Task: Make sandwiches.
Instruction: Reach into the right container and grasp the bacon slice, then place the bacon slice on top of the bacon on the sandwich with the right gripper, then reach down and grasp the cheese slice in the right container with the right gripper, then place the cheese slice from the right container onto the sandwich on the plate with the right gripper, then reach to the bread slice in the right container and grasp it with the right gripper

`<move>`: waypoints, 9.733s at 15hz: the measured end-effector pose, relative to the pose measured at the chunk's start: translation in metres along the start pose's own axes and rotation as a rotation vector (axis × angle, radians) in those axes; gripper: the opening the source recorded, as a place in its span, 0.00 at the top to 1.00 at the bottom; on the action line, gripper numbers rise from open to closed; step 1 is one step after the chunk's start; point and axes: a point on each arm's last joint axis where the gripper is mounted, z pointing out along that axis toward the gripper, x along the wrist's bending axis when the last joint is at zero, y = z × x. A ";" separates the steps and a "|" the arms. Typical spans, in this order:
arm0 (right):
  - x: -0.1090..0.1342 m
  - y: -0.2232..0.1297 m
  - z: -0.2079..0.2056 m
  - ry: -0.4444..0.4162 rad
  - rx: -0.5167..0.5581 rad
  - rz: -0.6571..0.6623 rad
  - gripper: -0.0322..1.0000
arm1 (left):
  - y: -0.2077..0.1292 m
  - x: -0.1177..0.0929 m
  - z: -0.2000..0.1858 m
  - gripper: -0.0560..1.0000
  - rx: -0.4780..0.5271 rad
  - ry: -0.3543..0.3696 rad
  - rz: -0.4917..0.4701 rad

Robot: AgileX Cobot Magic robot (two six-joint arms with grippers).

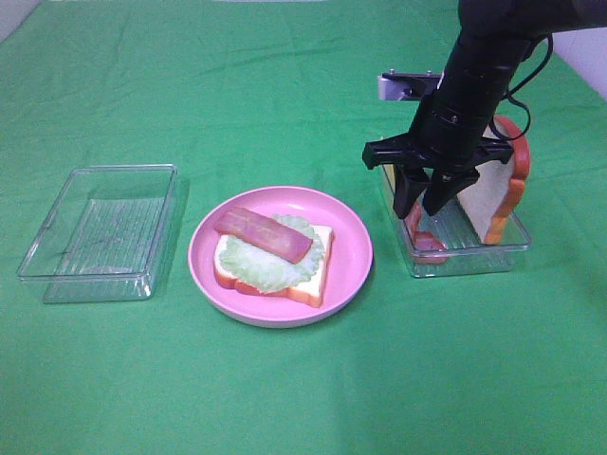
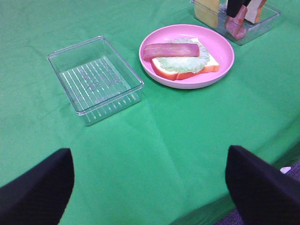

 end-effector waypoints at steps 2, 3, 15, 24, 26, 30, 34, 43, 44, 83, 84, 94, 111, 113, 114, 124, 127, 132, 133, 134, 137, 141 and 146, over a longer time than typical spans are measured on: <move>0.000 0.000 0.000 0.000 0.004 0.000 0.72 | 0.000 0.000 0.000 0.16 0.000 0.000 0.000; 0.000 -0.001 0.000 0.000 0.006 0.000 0.81 | 0.000 0.000 0.000 0.16 0.000 0.000 0.000; 0.029 -0.028 -0.086 0.178 -0.028 -0.009 0.97 | 0.000 0.000 0.000 0.16 -0.001 0.000 0.000; 0.108 -0.022 -0.076 0.529 -0.135 -0.119 0.97 | 0.000 0.000 0.000 0.16 -0.002 0.000 0.000; 0.127 -0.016 -0.051 0.588 -0.110 -0.088 0.97 | 0.000 0.000 0.000 0.16 -0.002 0.000 0.000; 0.126 0.002 0.005 0.589 -0.070 -0.010 0.97 | 0.000 0.000 0.000 0.16 -0.002 0.000 0.000; 0.112 0.007 0.025 0.431 -0.086 -0.006 0.97 | 0.000 0.000 0.000 0.16 -0.002 0.000 0.000; 0.088 0.010 0.032 0.148 -0.124 0.039 0.59 | 0.000 0.000 0.000 0.16 -0.002 0.000 0.000; 0.089 0.012 0.027 0.148 -0.126 0.032 0.40 | 0.000 0.000 0.000 0.16 -0.002 0.000 0.000; 0.011 0.072 0.004 -0.122 -0.071 0.010 0.97 | 0.000 0.000 0.000 0.16 -0.003 0.000 0.000; 0.011 0.072 0.004 -0.126 -0.070 0.009 0.97 | 0.000 0.000 0.000 0.16 -0.003 0.000 0.000; 0.043 0.053 -0.066 0.108 -0.139 -0.105 0.97 | 0.000 0.000 0.000 0.16 -0.003 0.000 0.000; 0.114 0.038 0.031 0.205 0.056 -0.158 0.97 | 0.000 0.000 0.000 0.16 -0.003 0.000 0.000; 0.112 0.038 0.031 0.176 0.057 -0.122 0.73 | 0.000 0.000 0.000 0.16 -0.003 0.000 0.000; 0.112 0.038 0.031 0.172 0.057 -0.122 0.58 | 0.000 0.000 0.000 0.16 -0.003 0.000 0.000; 0.066 0.031 -0.078 -0.047 -0.140 -0.127 0.26 | 0.000 0.000 0.000 0.16 -0.003 0.000 0.000; 0.017 0.029 -0.115 -0.100 -0.219 -0.017 0.26 | 0.000 0.000 0.000 0.16 -0.003 0.000 0.000; -0.046 0.026 -0.125 -0.162 -0.227 0.150 0.26 | 0.000 0.000 0.000 0.16 -0.003 0.000 0.000; -0.067 0.020 -0.113 -0.165 -0.175 0.201 0.26 | 0.000 0.000 0.000 0.16 -0.003 0.000 0.000; -0.074 0.017 -0.107 -0.165 -0.146 0.217 0.26 | 0.000 0.000 0.000 0.16 -0.003 0.000 0.000; -0.074 0.009 -0.088 -0.131 -0.069 0.221 0.26 | 0.000 0.000 0.000 0.16 -0.003 0.000 0.000; -0.077 0.013 -0.063 -0.112 -0.023 0.225 0.26 | 0.000 0.000 0.000 0.16 -0.003 0.000 0.000; -0.083 0.016 -0.054 -0.159 -0.023 0.212 0.67 | 0.000 0.000 0.000 0.16 -0.003 0.000 0.000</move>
